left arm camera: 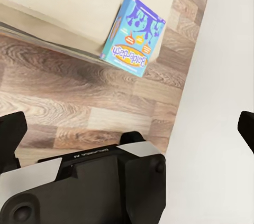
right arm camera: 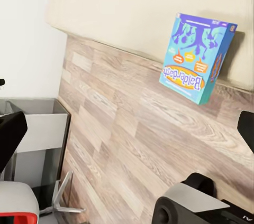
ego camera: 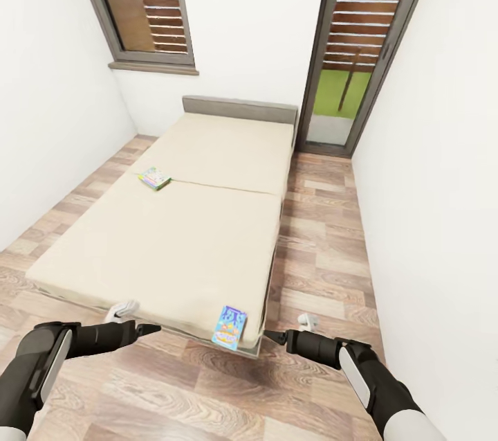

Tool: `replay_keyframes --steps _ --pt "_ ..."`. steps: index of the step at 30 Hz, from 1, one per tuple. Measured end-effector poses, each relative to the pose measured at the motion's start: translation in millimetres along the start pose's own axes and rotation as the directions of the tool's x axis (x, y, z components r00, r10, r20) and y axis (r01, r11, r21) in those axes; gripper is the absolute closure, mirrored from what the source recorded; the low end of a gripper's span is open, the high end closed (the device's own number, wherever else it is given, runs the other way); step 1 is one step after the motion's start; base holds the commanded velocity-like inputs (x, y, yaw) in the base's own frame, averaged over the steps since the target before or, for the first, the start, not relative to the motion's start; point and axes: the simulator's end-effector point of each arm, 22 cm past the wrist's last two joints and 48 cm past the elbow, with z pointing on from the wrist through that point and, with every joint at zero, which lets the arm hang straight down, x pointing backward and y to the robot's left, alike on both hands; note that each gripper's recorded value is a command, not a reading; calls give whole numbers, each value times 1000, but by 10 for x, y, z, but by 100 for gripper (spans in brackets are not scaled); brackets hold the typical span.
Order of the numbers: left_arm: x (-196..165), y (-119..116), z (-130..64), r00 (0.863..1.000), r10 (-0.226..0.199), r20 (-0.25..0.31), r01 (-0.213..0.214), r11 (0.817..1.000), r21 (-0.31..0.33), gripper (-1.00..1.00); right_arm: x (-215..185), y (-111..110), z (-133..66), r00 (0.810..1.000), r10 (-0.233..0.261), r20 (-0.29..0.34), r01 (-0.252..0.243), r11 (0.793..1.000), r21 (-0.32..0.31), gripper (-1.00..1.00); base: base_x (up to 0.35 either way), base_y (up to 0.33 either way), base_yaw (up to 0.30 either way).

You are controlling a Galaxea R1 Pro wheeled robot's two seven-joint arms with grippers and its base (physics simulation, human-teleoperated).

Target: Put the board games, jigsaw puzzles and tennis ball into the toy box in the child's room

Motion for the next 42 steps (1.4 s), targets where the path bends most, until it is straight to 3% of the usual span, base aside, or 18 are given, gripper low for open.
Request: replay_keyframes --steps 15,28,42 --pt "-70 -48 -82 1000 9 21 -9 1000 3 -100 -114 70 -36 999 -35 31 35 999 -3 -100 0 92 -165" --pt "-125 -100 -146 999 19 38 -19 1000 7 -100 -12 32 -46 1000 -16 22 15 1000 6 -100 0 111 -137" --pt "-185 -157 -221 998 32 57 -32 999 11 -100 -60 119 -61 999 -31 30 31 1000 0 -100 0 50 -36"
